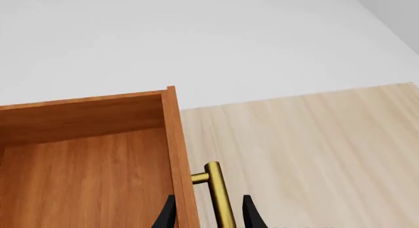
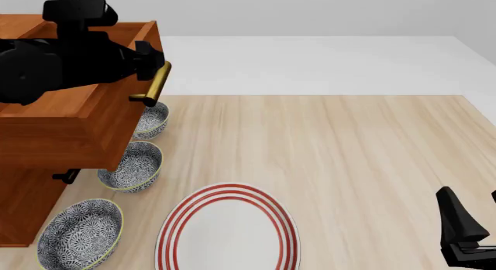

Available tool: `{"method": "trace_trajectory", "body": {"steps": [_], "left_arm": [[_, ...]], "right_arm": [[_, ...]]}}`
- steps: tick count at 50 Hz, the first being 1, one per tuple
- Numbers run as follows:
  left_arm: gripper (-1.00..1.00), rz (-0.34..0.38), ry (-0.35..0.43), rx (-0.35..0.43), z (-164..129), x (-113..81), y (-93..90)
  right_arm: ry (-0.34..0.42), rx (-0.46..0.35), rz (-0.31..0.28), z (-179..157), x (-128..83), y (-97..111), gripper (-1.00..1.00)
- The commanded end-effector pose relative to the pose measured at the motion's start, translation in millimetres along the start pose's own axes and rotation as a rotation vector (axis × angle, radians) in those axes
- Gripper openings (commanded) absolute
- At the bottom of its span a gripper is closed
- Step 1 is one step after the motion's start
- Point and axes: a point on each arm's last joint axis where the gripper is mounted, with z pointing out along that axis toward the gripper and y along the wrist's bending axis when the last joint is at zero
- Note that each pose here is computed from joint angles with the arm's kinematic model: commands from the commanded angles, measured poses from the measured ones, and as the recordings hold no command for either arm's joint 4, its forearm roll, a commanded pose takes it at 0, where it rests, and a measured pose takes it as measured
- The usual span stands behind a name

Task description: Open the top drawer of the cabinet.

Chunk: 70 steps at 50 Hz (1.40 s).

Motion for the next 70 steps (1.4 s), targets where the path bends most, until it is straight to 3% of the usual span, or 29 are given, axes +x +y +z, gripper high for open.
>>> {"method": "trace_trajectory", "body": {"steps": [1,70], "left_arm": [[1.00,0.017,0.157,0.038,21.7,36.2,-10.6],[1.00,0.026,0.018,0.044,-35.4,-25.6,-12.1]], "right_arm": [[0.000,0.000,0.000,0.0,0.0,0.0,1.00],[0.000,0.000,0.000,0.0,0.0,0.0,1.00]]}}
